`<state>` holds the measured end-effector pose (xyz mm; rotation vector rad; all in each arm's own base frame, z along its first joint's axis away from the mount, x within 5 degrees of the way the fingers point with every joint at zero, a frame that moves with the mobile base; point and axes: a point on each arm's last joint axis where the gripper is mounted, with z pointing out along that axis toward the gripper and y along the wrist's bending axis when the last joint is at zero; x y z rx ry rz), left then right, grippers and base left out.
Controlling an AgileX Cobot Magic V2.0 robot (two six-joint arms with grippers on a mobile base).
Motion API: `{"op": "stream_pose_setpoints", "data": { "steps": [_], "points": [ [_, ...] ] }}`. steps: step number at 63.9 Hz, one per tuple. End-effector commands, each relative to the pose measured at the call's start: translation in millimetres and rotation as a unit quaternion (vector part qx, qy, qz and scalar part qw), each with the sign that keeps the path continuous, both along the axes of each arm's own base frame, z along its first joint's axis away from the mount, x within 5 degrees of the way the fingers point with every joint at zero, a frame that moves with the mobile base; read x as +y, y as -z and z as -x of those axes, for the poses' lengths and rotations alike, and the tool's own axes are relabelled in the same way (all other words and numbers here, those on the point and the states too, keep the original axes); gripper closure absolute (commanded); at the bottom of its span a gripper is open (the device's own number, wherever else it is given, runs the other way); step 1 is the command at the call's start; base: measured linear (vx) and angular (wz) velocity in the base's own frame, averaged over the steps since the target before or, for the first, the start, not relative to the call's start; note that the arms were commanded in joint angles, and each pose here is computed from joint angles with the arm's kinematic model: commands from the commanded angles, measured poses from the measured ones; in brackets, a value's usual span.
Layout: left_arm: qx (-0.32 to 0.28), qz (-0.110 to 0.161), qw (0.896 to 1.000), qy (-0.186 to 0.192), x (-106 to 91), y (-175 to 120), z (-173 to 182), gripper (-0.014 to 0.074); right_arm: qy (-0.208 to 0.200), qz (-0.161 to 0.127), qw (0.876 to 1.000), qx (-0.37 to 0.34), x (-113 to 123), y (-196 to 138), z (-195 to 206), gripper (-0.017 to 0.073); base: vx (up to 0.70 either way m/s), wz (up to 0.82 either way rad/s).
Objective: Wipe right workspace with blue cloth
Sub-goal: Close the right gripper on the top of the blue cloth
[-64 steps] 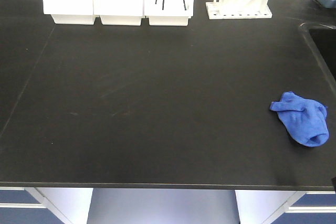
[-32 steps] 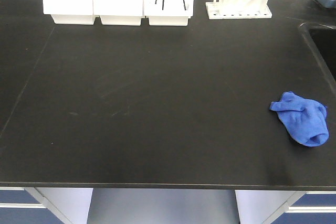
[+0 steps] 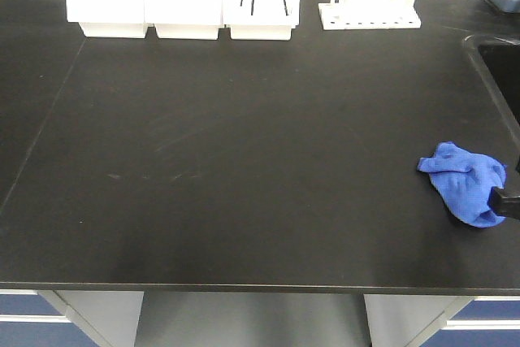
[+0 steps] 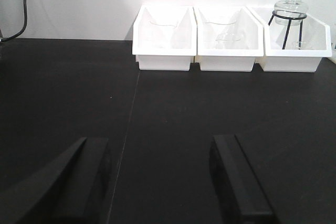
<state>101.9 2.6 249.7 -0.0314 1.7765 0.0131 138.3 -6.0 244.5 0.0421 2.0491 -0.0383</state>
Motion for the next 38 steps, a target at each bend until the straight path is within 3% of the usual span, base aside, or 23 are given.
{"op": "stream_pose_setpoints", "data": {
  "steps": [1,29,38],
  "points": [
    [-0.052,0.008,0.999,0.008,-1.7,-18.4,-3.1,0.0071,-0.002,0.006,0.999,-0.050,-0.6,-16.7,-7.3,0.0559,0.00,0.00],
    [-0.051,0.008,0.999,0.008,-1.7,-17.7,-3.1,0.0076,0.001,-0.003,0.999,-0.048,-0.5,-16.2,-7.1,0.0557,0.00,0.00],
    [-0.051,0.008,0.999,0.008,-1.7,-17.7,-3.1,0.0206,0.001,-0.003,0.999,-0.048,-0.5,-16.2,-7.1,0.0557,0.00,0.00]
  ]
}}
